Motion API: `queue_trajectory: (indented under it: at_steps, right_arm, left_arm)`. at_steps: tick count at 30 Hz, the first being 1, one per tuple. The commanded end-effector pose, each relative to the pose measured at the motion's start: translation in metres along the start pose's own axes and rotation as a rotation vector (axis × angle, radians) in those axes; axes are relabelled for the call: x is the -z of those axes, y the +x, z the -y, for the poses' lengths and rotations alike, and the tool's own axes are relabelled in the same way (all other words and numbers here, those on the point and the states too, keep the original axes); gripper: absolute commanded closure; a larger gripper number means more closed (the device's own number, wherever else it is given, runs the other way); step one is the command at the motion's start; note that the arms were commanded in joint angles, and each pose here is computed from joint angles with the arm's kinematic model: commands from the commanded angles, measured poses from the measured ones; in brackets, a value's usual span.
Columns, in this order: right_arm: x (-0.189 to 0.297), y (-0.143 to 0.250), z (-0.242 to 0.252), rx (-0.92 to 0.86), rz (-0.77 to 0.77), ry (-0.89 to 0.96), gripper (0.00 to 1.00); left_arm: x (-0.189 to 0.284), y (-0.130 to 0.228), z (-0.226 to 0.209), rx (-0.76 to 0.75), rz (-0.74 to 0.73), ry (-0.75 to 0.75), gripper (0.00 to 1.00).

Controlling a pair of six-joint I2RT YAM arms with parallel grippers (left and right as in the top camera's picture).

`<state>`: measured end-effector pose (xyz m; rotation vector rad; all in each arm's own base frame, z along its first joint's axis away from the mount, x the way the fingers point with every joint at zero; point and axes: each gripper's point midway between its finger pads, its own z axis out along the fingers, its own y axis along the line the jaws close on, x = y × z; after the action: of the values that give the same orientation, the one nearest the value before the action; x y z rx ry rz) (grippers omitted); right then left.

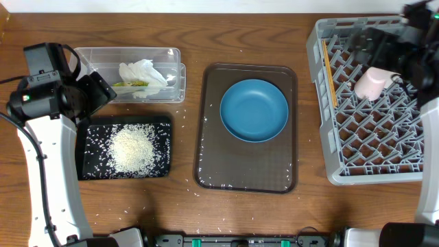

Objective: Sort waste into correct bins and load items into the dishwasher rack
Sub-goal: 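Release the plate and withdraw the left gripper to the left side, then reach the right gripper to the teal plate and grasp its rim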

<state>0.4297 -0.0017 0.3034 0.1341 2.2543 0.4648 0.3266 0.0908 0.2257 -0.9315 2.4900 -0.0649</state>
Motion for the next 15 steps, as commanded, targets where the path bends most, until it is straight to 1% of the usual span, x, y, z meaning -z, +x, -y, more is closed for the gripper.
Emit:
queue_trajectory:
  at_steps: [1,5,7,10,13,15]
  right_arm:
    - [-0.022,0.035,-0.078,0.178,-0.126,-0.309,0.01]
    - [-0.062,0.09,-0.117,0.296,-0.297,-0.285,0.01]
    - [-0.084,0.122,-0.131,0.405,-0.376,-0.244,0.03]
    - [-0.11,0.164,-0.145,0.539,-0.475,-0.177,0.01]
    - [-0.131,0.206,-0.155,0.653,-0.562,-0.101,0.01]
    - [-0.14,0.23,-0.158,0.724,-0.609,-0.047,0.04]
  left_arm:
    - [0.004,-0.007,0.002,0.051,0.026,0.009,0.13]
    - [0.004,-0.009,0.003,0.058,0.036,0.014,0.12]
    - [0.004,-0.009,0.003,0.058,0.035,0.014,0.12]
    - [0.004,-0.009,0.003,0.058,0.035,0.014,0.12]
    - [0.004,-0.009,0.003,0.058,0.035,0.014,0.12]
    - [0.004,-0.009,0.003,0.058,0.035,0.014,0.12]
